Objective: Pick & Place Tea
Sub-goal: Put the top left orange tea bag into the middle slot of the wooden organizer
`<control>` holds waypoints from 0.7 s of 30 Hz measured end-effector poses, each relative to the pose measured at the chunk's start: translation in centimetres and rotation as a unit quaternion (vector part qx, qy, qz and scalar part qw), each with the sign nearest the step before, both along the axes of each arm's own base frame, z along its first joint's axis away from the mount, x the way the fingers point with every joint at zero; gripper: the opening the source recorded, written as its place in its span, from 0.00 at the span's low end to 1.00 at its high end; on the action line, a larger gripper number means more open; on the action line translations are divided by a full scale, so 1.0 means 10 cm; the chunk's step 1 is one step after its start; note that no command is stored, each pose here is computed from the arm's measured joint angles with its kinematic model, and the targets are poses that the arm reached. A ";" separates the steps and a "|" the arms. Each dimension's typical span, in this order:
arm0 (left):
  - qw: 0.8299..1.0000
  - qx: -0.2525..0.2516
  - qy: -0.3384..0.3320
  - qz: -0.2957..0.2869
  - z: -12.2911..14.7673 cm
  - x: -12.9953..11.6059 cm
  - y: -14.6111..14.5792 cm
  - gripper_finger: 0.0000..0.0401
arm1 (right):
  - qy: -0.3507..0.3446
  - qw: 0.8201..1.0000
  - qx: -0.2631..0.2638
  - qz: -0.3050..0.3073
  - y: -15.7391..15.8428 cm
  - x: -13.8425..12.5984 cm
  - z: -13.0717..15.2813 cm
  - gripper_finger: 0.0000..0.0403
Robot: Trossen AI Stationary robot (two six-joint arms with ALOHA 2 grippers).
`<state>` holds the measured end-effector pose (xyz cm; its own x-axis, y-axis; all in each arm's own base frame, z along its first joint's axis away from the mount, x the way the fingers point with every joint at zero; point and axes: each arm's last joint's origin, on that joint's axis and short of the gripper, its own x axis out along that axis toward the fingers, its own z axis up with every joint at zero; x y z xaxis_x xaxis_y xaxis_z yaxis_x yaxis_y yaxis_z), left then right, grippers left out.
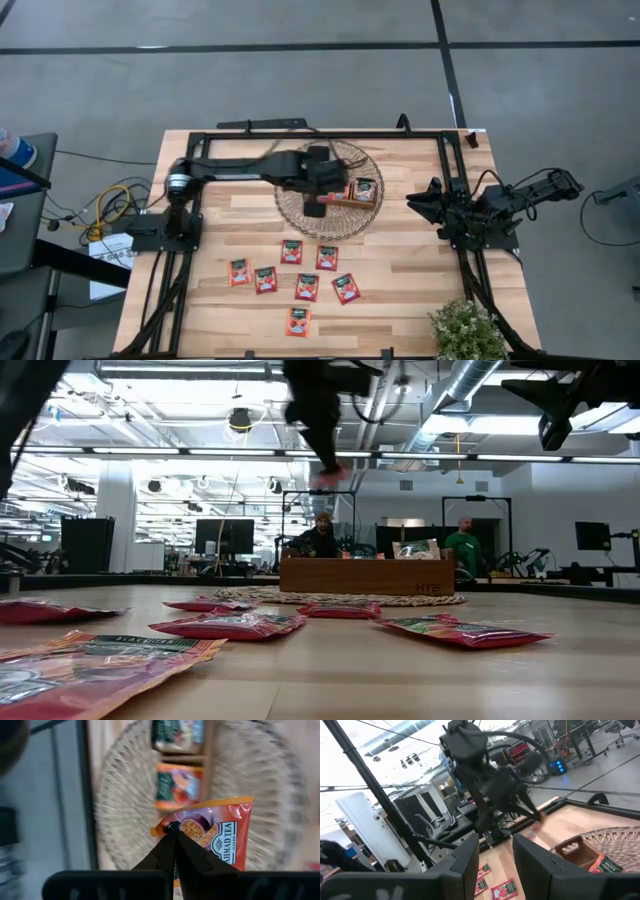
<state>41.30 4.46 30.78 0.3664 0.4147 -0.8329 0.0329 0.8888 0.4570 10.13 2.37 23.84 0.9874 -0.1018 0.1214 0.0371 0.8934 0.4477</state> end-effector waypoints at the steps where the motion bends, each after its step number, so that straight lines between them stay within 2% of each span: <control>1: 1.000 0.015 0.002 0.004 -0.03 0.08 0.01 0.00 | 0.000 1.000 0.000 0.000 0.00 0.00 0.00 0.27; 8: 0.996 0.087 -0.015 0.019 -0.19 0.51 0.10 0.00 | 0.000 1.000 0.000 0.001 0.00 0.00 0.00 0.27; 17: 0.982 0.184 -0.002 0.032 -0.48 0.73 0.16 0.00 | 0.004 1.000 -0.002 0.000 0.00 0.00 -0.01 0.27; 21: 0.979 0.202 0.013 0.038 -0.61 0.78 0.14 0.00 | 0.008 1.000 -0.004 0.000 0.00 0.00 -0.02 0.27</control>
